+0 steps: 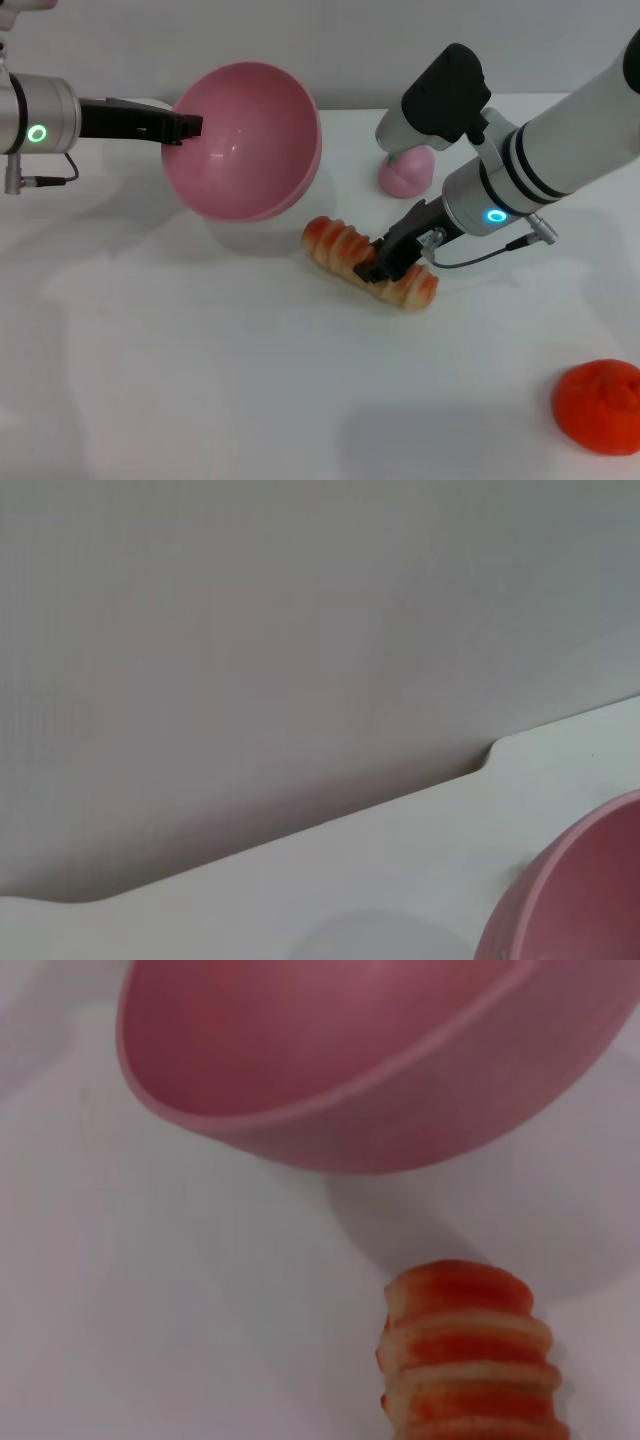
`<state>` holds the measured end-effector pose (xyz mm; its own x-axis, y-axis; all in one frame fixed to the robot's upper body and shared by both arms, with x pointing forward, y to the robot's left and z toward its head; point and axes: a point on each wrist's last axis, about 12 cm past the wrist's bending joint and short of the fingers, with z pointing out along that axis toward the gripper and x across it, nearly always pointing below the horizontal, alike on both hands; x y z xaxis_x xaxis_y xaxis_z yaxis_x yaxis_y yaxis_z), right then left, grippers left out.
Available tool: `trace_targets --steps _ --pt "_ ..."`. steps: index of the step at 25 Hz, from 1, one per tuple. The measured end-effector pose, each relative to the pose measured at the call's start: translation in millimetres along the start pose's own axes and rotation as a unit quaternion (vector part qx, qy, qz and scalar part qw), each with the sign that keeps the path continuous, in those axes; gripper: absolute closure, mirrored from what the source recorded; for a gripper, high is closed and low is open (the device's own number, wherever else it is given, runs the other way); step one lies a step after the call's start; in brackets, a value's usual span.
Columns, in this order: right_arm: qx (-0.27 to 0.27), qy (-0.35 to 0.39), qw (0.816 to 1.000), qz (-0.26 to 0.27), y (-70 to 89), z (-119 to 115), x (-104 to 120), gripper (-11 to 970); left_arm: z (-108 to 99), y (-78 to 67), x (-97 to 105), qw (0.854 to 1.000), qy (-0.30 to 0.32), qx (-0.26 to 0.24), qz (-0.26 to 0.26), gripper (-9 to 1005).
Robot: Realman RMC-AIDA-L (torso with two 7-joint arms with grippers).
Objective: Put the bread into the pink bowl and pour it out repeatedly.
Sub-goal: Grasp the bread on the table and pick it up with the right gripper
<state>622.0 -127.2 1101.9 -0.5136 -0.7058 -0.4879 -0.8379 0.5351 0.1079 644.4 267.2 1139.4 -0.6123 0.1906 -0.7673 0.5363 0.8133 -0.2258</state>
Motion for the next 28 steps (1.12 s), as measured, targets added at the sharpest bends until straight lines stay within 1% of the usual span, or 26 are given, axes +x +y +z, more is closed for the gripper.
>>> trace_targets --steps 7,23,28 --pt "-0.001 -0.001 1.000 0.001 0.1 0.0 0.2 628 0.6 -0.7 0.3 1.000 -0.001 0.001 0.002 947" --pt "0.001 -0.019 1.000 0.013 -0.4 -5.5 9.7 761 0.7 0.0 -1.3 1.000 -0.006 -0.003 0.002 947" --pt "0.008 -0.032 0.999 0.017 -1.5 -8.4 12.9 760 0.8 -0.1 -2.5 1.000 -0.006 -0.002 0.003 947"
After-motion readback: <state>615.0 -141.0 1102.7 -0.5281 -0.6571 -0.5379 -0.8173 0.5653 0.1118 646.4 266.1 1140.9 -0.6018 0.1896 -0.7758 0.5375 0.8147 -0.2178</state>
